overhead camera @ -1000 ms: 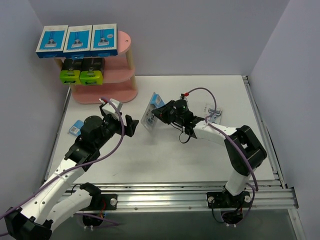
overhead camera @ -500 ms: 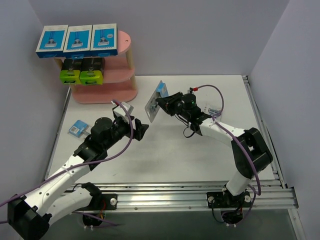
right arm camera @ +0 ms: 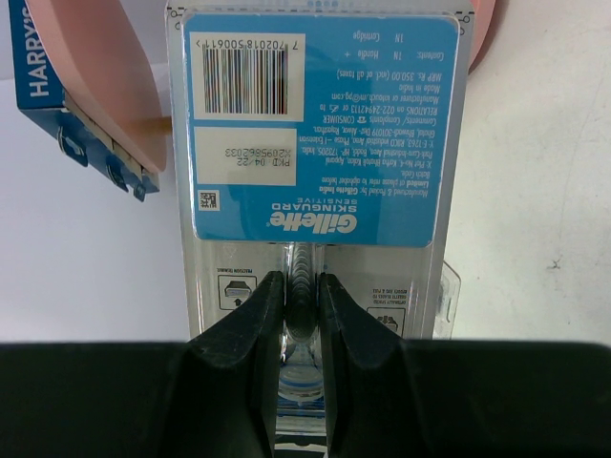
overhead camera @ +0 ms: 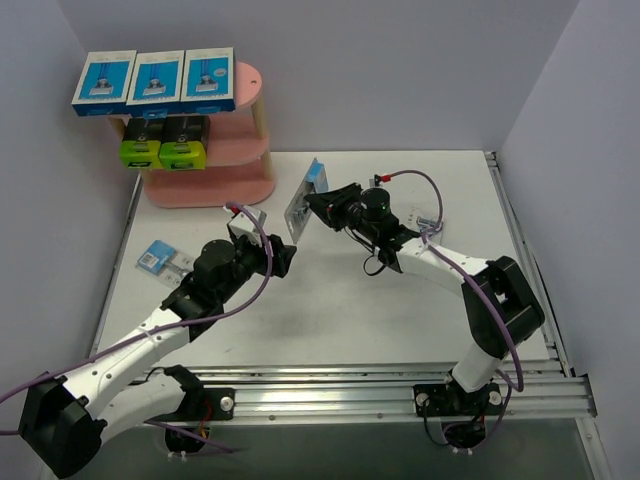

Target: Place and organize the shaving razors onto the shelf

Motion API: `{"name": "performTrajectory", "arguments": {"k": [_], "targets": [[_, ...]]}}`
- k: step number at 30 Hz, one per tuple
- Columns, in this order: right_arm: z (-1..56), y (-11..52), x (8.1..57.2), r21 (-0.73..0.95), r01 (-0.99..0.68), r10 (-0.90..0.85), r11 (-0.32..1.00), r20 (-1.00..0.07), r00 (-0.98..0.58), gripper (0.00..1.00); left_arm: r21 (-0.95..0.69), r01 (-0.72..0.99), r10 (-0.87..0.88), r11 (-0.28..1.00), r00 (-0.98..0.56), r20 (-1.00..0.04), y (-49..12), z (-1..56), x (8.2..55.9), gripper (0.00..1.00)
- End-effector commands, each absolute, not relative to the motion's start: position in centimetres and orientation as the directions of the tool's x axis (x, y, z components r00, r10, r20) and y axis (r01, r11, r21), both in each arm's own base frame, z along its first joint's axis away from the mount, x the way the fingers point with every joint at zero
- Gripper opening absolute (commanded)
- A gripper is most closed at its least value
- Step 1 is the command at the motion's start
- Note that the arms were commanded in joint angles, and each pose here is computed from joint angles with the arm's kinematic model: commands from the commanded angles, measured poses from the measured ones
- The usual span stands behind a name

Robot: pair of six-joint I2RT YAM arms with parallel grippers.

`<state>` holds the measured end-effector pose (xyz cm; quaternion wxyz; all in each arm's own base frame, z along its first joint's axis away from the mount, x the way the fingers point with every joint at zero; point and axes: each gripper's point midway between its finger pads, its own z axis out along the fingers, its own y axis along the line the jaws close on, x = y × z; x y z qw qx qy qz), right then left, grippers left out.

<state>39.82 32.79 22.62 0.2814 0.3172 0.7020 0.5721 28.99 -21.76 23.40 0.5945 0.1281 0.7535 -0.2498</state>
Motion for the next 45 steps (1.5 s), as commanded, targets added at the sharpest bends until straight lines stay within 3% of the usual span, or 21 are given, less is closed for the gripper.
{"name": "performTrajectory", "arguments": {"k": [1,10,15,22,34,45], "targets": [[26.0,33.8,39.0,0.996,0.037,0.747,0.075,-0.032,-0.664,0.0,-0.264,0.5,-0.186,0.825,-0.2,-0.962,-22.8,25.3,29.6,0.8],[25.3,35.7,37.6,0.996,0.041,0.723,0.085,-0.033,-0.69,0.0,-0.268,0.483,-0.212,0.834,-0.168,-0.963,-23.0,25.7,30.3,0.78],[25.4,36.7,36.7,0.996,0.043,0.709,0.076,-0.024,-0.705,0.0,-0.267,0.43,-0.226,0.863,-0.144,-0.963,-22.0,25.8,30.8,0.53],[26.1,37.4,36.1,0.998,0.037,0.7,0.057,-0.014,-0.714,0.0,-0.289,0.395,-0.24,0.872,-0.168,-0.956,-21.4,24.4,30.7,0.42],[26.6,37.1,35.8,0.998,0.034,0.711,0.057,-0.017,-0.703,0.0,-0.321,0.369,-0.277,0.872,-0.169,-0.946,-20.3,24.0,29.8,0.32],[27.1,37.2,36.2,0.997,0.033,0.721,0.073,-0.03,-0.693,0.0,-0.342,0.393,-0.289,0.853,-0.189,-0.938,-20.7,23.6,28.9,0.34]]}}
